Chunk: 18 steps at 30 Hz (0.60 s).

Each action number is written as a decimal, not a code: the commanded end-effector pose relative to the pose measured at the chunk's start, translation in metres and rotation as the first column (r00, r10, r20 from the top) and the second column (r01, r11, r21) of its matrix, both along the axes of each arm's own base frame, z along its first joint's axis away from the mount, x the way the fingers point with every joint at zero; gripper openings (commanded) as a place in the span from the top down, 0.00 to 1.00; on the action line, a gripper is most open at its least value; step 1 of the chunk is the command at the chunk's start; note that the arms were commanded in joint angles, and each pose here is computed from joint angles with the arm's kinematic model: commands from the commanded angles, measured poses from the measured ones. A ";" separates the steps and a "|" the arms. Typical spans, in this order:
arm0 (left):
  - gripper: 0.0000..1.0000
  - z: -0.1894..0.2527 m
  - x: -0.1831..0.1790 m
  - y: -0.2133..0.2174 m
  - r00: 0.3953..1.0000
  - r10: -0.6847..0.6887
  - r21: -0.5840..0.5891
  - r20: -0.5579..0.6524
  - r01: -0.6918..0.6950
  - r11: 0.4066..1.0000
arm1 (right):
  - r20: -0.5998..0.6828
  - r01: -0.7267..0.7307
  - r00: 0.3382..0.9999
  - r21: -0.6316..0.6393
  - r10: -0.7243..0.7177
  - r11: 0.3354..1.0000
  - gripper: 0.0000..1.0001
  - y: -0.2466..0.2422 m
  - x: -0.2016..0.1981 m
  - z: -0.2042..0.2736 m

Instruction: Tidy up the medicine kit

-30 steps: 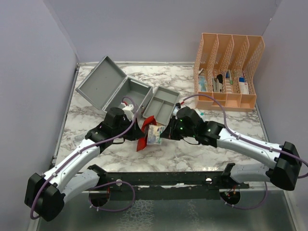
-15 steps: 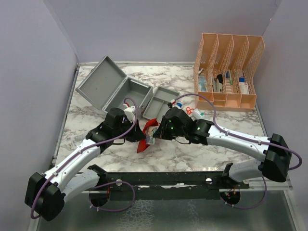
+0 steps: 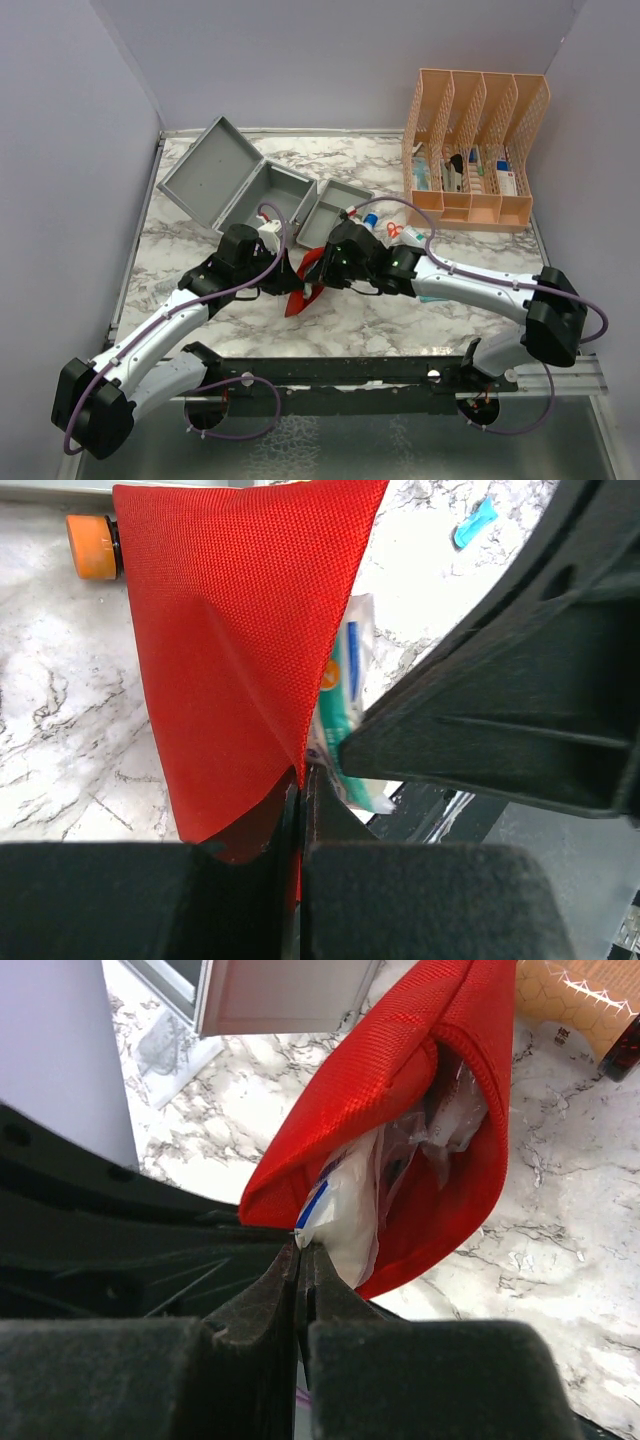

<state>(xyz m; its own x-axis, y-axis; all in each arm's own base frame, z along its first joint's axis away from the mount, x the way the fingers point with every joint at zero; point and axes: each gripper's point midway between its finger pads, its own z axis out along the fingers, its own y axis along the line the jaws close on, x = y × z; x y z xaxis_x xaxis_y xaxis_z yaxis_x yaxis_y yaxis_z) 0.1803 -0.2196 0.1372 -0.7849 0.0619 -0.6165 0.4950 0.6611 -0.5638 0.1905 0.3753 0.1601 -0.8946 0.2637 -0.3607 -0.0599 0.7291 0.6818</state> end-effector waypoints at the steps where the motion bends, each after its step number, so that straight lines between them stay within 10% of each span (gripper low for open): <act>1: 1.00 0.010 -0.001 -0.006 0.999 -0.033 -0.038 0.041 0.035 0.999 | -0.016 0.021 1.000 0.050 -0.020 0.999 0.99 0.017 0.002 -0.002; 10: 1.00 0.011 0.000 -0.005 0.999 -0.023 -0.038 0.044 0.025 0.999 | -0.026 0.060 0.998 0.099 -0.058 0.993 0.97 0.016 0.003 -0.011; 18: 1.00 0.010 -0.001 -0.004 0.999 -0.022 -0.036 0.042 0.024 0.999 | -0.020 0.065 0.998 0.051 -0.064 0.997 0.67 0.001 -0.001 -0.015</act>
